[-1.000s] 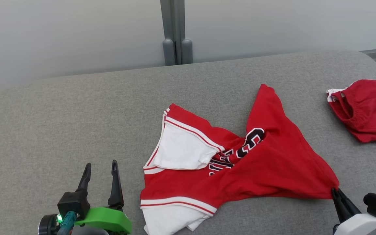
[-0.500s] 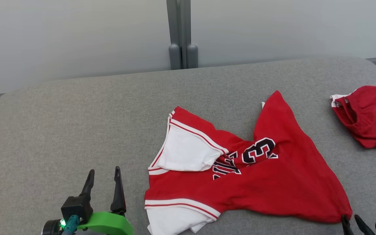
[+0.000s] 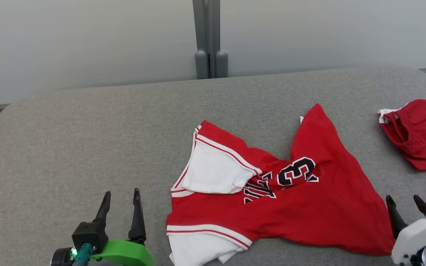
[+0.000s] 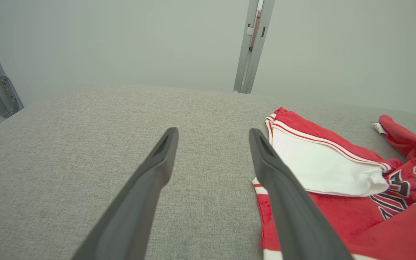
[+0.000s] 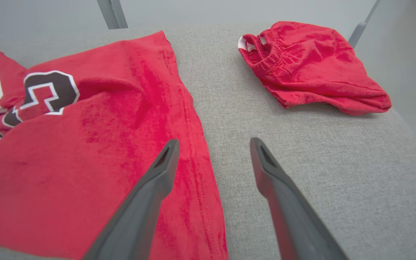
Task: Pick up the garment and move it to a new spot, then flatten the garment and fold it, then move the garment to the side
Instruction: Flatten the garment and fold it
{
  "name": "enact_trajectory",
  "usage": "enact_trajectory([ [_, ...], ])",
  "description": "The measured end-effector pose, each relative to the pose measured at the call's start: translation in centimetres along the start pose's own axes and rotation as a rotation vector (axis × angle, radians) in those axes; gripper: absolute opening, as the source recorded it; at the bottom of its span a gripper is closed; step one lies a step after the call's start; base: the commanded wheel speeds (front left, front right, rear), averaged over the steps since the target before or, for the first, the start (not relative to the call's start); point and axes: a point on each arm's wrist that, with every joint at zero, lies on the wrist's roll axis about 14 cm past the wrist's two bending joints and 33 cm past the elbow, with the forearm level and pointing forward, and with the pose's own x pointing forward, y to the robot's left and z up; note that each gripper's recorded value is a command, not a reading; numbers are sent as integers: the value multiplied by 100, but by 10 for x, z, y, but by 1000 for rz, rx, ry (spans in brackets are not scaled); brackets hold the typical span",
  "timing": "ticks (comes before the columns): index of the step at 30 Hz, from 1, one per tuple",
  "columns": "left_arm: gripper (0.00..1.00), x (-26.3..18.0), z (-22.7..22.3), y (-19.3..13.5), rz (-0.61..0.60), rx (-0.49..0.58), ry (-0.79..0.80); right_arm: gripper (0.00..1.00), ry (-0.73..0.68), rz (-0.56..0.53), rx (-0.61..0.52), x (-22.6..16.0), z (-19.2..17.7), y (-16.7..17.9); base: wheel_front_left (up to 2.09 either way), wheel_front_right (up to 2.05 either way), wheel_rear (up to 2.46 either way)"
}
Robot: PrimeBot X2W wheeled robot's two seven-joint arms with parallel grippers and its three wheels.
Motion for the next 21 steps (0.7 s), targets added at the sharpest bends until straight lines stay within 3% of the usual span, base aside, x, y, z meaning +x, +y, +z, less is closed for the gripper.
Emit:
enact_trajectory([
  [9, 100, 4, 3, 12, 33, 3, -8, 100, 135, 55, -68, 69, 18, 18, 0, 0, 0],
  [21, 100, 7, -5, 45, 128, 13, 18, 100, 364, 105, -74, 138, -9, 51, 0, 0, 0],
])
